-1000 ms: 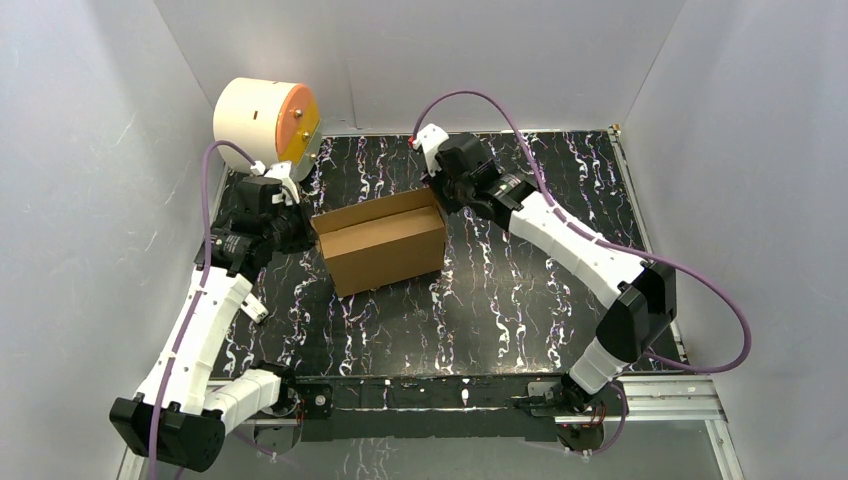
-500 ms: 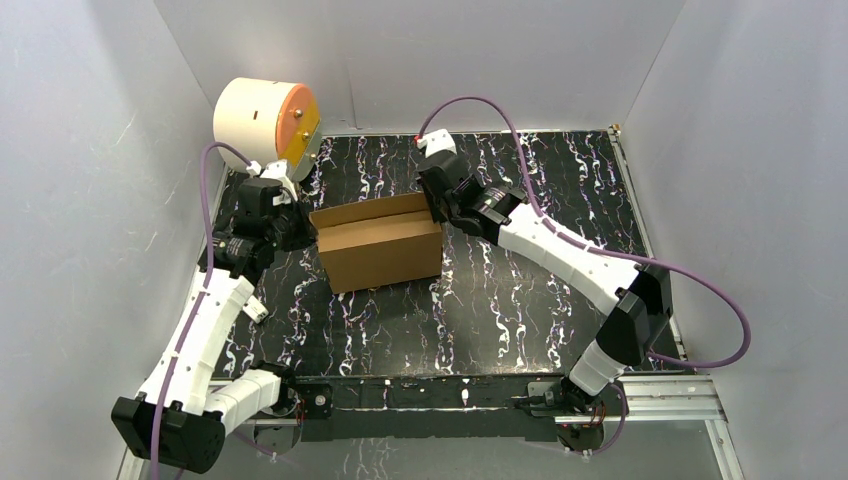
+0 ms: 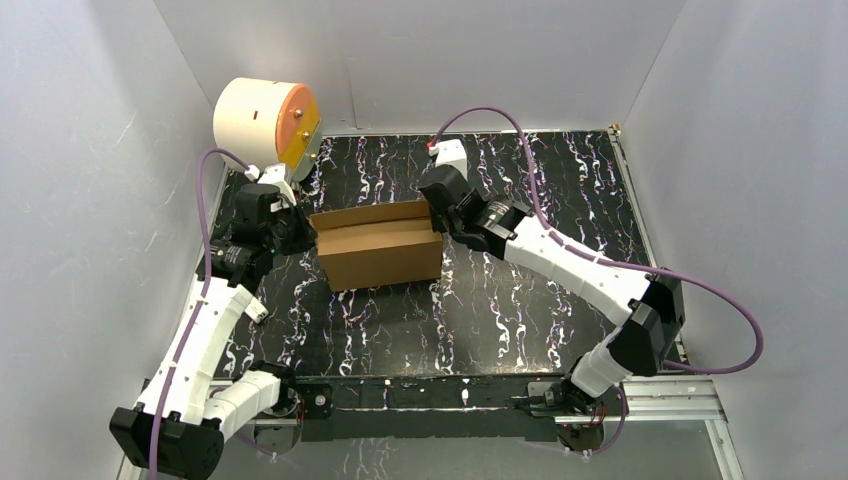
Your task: Fold the paper box
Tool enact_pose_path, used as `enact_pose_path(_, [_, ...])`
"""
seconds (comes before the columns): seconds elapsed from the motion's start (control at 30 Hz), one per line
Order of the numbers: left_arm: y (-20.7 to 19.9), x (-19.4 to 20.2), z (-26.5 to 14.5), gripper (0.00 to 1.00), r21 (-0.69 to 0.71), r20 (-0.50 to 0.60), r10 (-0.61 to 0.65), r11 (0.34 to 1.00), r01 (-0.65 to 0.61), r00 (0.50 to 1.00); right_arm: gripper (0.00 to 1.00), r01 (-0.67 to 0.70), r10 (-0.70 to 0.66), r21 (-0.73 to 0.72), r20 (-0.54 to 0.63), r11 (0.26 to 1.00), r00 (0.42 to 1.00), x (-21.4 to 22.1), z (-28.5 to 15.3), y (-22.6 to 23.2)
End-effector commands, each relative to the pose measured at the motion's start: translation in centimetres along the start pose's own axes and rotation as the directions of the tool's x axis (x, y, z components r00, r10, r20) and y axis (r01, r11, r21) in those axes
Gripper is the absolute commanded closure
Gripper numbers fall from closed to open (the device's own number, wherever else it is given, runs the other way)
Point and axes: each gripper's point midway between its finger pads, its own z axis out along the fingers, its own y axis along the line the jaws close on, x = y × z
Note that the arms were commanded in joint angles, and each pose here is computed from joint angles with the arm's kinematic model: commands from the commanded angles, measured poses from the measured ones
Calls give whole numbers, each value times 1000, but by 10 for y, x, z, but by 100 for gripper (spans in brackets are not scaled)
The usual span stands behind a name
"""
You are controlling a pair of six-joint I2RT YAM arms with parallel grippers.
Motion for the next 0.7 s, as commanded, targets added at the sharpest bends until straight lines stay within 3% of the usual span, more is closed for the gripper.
enact_pose_path(0.0, [-22,6,-6,100,118,-8,-1,993,2,1000,100,-79,82,-81,35,994,996,-1,-12,21])
enact_pose_path(0.67, [-18,15,-9,100,118,-19,15,993,-12,1000,100,-94,95,-8,52,995,994,18,-9,11])
